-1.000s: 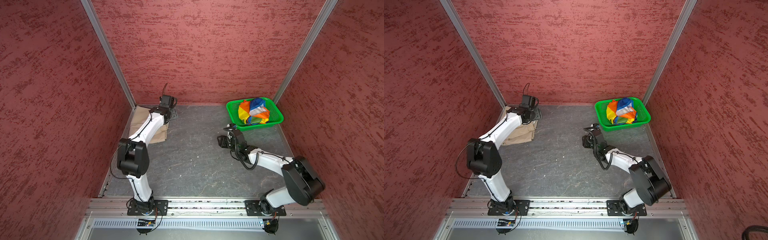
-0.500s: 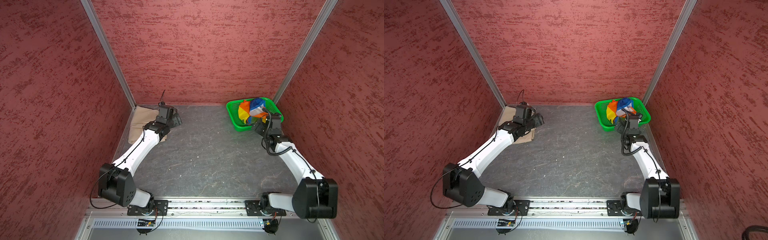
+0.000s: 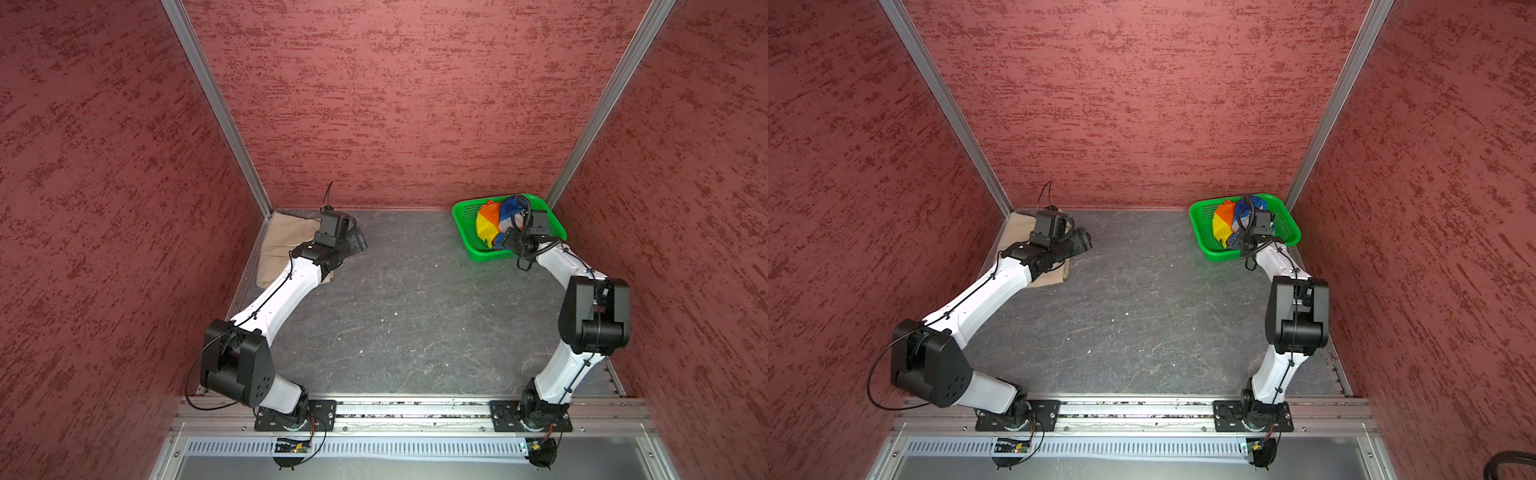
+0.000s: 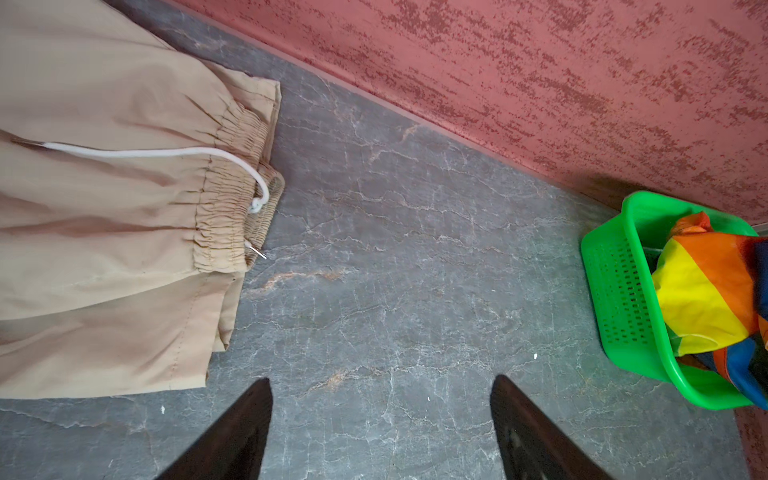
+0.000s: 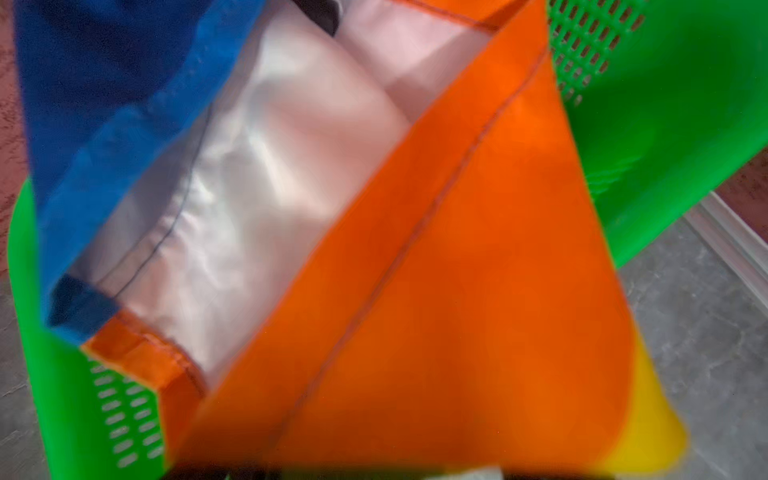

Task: Fold and stack the shorts
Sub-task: 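Reach the right gripper into the green basket and grasp the rainbow garment, then lift the rainbow garment out of the basket with the right gripper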

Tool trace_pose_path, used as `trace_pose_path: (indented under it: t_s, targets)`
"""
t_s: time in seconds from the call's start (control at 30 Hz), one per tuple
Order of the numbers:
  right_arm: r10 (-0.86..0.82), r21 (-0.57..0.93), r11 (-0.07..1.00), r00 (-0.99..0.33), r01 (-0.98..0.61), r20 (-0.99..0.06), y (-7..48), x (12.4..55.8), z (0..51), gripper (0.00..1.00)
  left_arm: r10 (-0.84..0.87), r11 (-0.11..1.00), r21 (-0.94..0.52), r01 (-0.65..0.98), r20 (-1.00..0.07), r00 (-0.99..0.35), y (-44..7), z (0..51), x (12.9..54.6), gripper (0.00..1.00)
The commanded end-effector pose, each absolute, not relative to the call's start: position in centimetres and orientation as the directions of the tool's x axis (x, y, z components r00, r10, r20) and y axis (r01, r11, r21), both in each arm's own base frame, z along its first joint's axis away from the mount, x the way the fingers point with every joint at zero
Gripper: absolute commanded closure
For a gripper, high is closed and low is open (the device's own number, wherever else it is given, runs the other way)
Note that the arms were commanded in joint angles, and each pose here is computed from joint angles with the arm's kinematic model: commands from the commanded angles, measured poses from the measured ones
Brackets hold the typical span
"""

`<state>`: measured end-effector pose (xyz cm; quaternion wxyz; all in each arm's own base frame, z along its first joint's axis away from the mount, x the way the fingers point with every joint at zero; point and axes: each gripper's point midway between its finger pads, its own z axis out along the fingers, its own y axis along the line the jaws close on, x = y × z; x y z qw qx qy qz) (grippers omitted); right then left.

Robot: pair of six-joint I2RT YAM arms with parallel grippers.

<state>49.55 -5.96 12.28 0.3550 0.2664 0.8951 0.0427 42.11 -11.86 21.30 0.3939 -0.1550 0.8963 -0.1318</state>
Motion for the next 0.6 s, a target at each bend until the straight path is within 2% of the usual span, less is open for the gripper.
trace_pose_path:
  t_s: [0.0, 0.03, 0.07, 0.2, 0.4, 0.57]
  targets:
    - [0.491, 0.325, 0.870, -0.595, 0.370, -0.636, -5.0, 51.1, 14.6, 0.79, -0.384, 0.912, -0.377, -0.161, -0.647, -0.659, -12.7, 21.3, 42.4, 0.18]
    - [0.492, 0.341, 0.870, -0.570, 0.357, -0.658, -5.0, 51.2, 16.0, 0.94, -0.384, 0.912, -0.377, -0.162, -0.648, -0.657, -12.7, 21.3, 42.3, 0.18]
    - [0.494, 0.353, 0.868, -0.537, 0.350, -0.684, -5.1, 51.2, 17.7, 1.00, -0.387, 0.911, -0.378, -0.164, -0.648, -0.656, -12.6, 21.3, 42.3, 0.17]
    - [0.493, 0.398, 0.867, -0.394, 0.300, -0.776, -5.3, 50.7, 25.8, 1.00, -0.392, 0.907, -0.390, -0.159, -0.641, -0.660, -12.8, 21.2, 42.4, 0.17]
    - [0.472, 0.432, 0.880, -0.253, 0.199, -0.844, -4.4, 48.5, 36.8, 1.00, -0.405, 0.895, -0.419, -0.156, -0.614, -0.677, -13.5, 20.6, 42.5, 0.17]
    - [0.407, 0.409, 0.912, -0.094, 0.000, -0.908, -0.6, 45.4, 47.4, 1.00, -0.402, 0.891, -0.428, -0.148, -0.597, -0.694, -14.0, 20.2, 42.5, 0.18]
